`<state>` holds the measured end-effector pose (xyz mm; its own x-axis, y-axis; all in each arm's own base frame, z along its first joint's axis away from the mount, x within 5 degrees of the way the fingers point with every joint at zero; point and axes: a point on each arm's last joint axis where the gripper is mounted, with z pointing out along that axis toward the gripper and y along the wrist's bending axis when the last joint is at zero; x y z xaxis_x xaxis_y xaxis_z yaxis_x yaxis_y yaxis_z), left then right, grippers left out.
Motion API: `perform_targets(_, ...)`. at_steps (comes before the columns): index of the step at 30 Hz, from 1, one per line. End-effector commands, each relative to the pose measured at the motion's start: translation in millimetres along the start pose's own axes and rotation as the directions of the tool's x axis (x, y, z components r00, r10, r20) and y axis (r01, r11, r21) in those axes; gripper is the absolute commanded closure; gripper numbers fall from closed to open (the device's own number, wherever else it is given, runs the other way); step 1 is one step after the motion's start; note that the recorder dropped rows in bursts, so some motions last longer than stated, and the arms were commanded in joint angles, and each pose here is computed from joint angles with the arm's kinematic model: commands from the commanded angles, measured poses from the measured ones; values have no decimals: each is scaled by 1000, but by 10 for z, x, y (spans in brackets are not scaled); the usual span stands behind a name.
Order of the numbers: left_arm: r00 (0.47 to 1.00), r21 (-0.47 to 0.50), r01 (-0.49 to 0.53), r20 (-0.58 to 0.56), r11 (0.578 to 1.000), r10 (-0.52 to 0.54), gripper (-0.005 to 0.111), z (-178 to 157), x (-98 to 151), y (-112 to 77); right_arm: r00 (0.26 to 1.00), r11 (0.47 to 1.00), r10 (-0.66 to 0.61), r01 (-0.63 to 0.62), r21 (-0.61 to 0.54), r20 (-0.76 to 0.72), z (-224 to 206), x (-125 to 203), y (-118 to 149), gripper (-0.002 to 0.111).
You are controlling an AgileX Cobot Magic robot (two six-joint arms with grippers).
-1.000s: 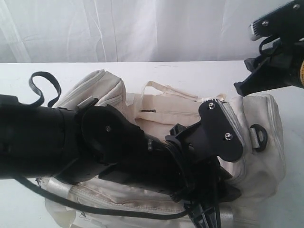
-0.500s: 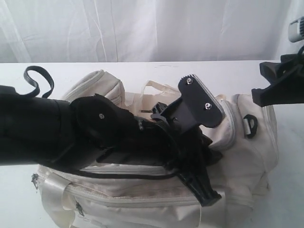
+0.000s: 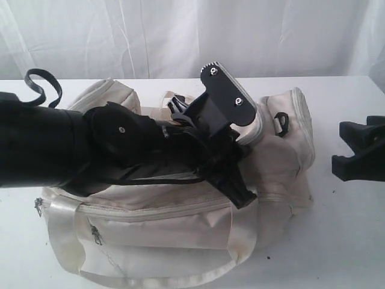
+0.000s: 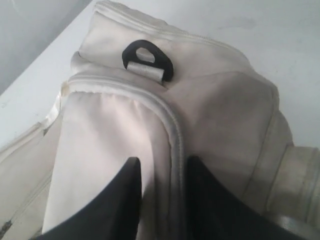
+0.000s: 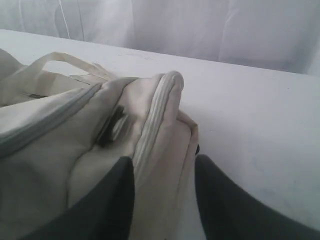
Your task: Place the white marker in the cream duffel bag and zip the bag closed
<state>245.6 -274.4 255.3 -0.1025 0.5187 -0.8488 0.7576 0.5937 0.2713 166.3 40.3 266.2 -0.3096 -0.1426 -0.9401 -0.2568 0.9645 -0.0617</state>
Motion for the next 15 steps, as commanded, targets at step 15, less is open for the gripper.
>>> perform_targets(15,997,60,40,67,997,-44,70,28,-300,82,998,992,55,-53,-111,14,-38,40,95,70)
